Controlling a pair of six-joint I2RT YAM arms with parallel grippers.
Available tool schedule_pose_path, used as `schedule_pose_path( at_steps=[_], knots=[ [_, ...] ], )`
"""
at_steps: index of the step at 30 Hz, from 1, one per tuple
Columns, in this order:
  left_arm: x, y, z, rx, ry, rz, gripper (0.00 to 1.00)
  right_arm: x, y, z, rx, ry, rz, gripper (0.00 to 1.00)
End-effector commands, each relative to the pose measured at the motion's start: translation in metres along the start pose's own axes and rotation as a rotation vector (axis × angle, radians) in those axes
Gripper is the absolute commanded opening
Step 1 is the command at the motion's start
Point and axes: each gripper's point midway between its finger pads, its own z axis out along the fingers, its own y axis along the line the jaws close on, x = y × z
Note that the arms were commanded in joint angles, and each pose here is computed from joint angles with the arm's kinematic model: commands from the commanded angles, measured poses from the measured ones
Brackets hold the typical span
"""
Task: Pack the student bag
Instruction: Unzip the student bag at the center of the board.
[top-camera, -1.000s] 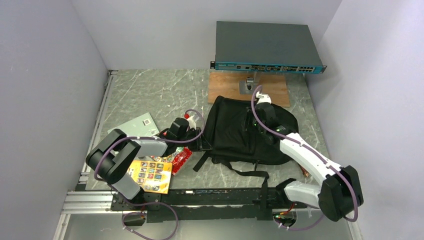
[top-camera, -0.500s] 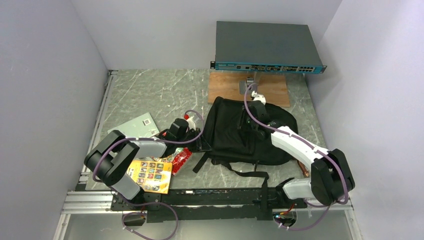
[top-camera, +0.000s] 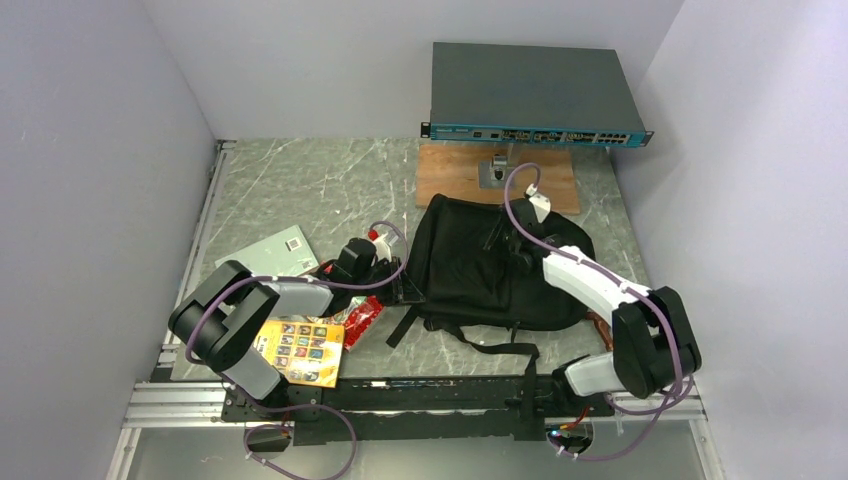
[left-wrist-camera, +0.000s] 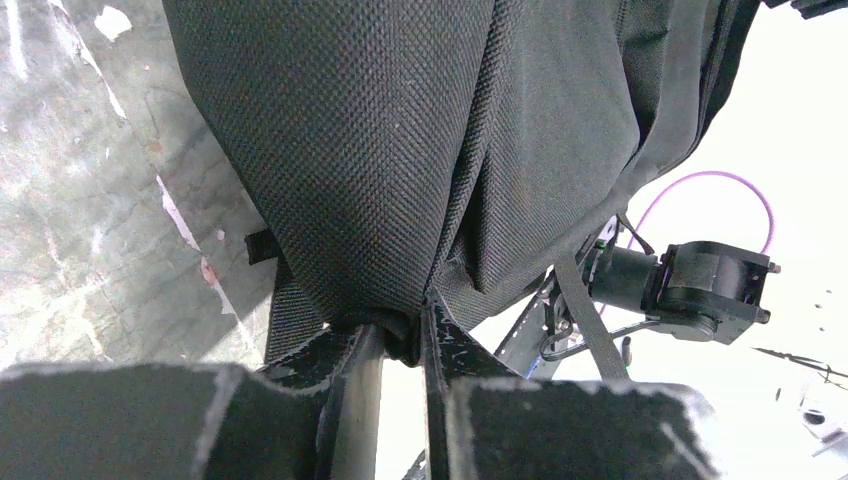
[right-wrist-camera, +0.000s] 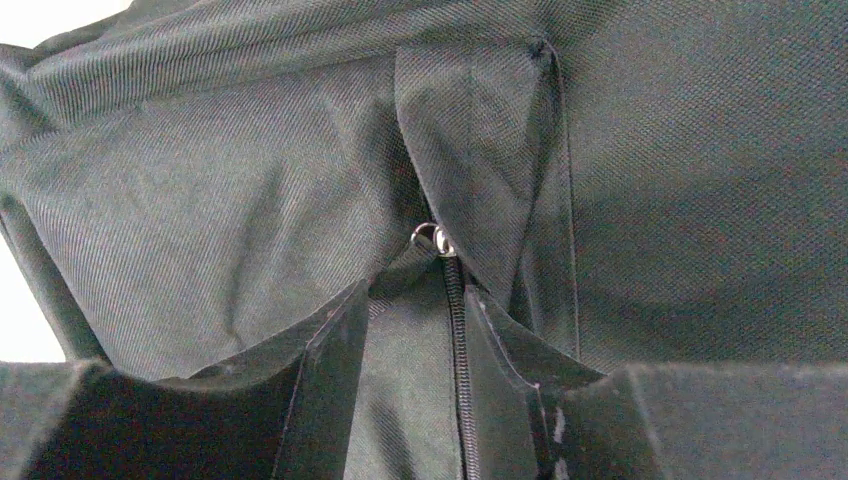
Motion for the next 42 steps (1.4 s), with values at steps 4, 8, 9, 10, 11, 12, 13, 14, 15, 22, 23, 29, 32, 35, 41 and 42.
schedule_pose_path(
  at_steps=[4,8,9,10,11,12,13,14,15,22,23,29,32,35,41,42],
  knots=[
    [0.001,-0.021,-0.003,0.072,0.015,0.037,0.00,-0.019,0.012,0.014,0.015,-0.021,0.143,0.38],
    [0.004,-0.020,-0.003,0.077,0.022,0.023,0.00,-0.018,0.017,0.021,0.018,0.010,0.132,0.36],
    [0.006,-0.019,-0.003,0.080,0.026,0.022,0.00,-0.017,0.017,0.021,0.021,0.012,0.131,0.36],
    [0.007,-0.019,-0.003,0.080,0.028,0.021,0.00,-0.017,0.018,0.022,0.017,0.015,0.119,0.37],
    [0.007,-0.017,-0.002,0.075,0.029,0.021,0.00,-0.018,0.019,0.022,0.013,0.011,0.106,0.37],
    [0.007,-0.016,-0.002,0.069,0.032,0.021,0.00,-0.019,0.020,0.022,0.015,0.002,0.091,0.37],
    [0.006,-0.017,-0.001,0.068,0.037,0.022,0.00,-0.019,0.019,0.023,0.026,0.001,0.076,0.38],
    [0.004,-0.020,0.001,0.074,0.036,0.026,0.00,-0.016,0.017,0.024,0.039,0.013,0.067,0.38],
    [0.002,-0.022,0.001,0.082,0.035,0.026,0.00,-0.013,0.015,0.025,0.047,0.024,0.062,0.39],
    [0.003,-0.026,0.002,0.087,0.044,0.027,0.00,0.020,0.022,0.036,-0.012,0.149,0.095,0.49],
    [0.003,-0.027,0.001,0.090,0.045,0.028,0.00,0.022,0.020,0.037,-0.008,0.153,0.096,0.46],
    [0.000,-0.029,0.000,0.067,0.056,0.055,0.00,0.018,0.005,0.026,0.018,0.121,-0.005,0.15],
    [-0.002,-0.027,0.003,0.060,0.051,0.053,0.00,0.016,0.006,0.015,-0.017,0.131,-0.087,0.00],
    [-0.002,-0.026,0.007,0.066,0.053,0.023,0.00,0.023,0.010,0.003,-0.090,0.168,-0.181,0.00],
    [-0.009,-0.022,0.013,0.051,0.043,0.009,0.00,0.055,0.003,-0.031,-0.161,0.345,-0.292,0.00],
    [-0.011,-0.023,0.013,0.053,0.030,0.011,0.00,0.064,0.002,-0.040,-0.186,0.385,-0.295,0.00]
  ],
)
